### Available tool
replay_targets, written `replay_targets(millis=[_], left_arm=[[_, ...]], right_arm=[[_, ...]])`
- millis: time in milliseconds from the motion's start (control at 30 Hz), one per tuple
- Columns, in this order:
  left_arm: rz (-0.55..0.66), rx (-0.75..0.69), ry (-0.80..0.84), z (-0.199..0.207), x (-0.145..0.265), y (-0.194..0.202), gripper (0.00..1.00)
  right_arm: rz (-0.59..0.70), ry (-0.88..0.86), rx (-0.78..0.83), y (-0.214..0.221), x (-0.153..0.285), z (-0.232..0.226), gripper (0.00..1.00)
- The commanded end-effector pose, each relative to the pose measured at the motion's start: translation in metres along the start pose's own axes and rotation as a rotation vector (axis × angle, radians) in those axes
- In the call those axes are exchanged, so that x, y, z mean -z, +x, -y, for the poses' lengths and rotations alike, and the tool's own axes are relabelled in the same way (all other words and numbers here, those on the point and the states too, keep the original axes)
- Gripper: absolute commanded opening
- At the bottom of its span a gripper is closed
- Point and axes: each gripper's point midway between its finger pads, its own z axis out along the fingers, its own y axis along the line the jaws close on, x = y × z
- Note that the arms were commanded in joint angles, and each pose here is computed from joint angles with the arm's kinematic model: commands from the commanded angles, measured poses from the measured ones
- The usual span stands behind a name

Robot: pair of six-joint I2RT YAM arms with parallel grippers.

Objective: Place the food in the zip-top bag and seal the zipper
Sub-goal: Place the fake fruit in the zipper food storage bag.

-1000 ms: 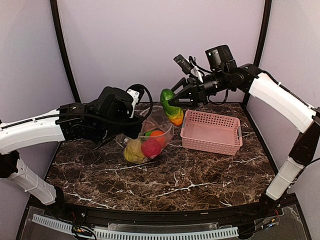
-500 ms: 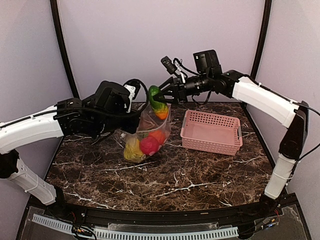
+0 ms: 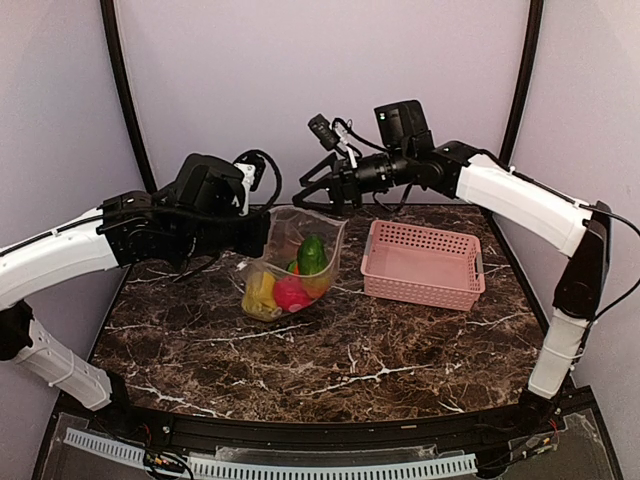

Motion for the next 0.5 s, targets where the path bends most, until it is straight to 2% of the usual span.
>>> replay_targets(millis=[0, 200, 467], left_arm=[[0.014, 0.016, 0.008, -0.007, 0.01, -0.003, 0.01], [0.015, 0.021, 0.022, -0.007, 0.013, 0.0, 0.01], [0.006, -0.016, 0.047, -0.004, 0.012, 0.007, 0.01]], right_arm=[[0.034, 0.035, 0.105, -0.031, 0.021, -0.013, 0.8], [-0.052, 0.05, 0.215, -0.015, 0.043, -0.032, 0.72], [-0.267, 0.148, 0.184, 0.058, 0.048, -0.014, 0.7]])
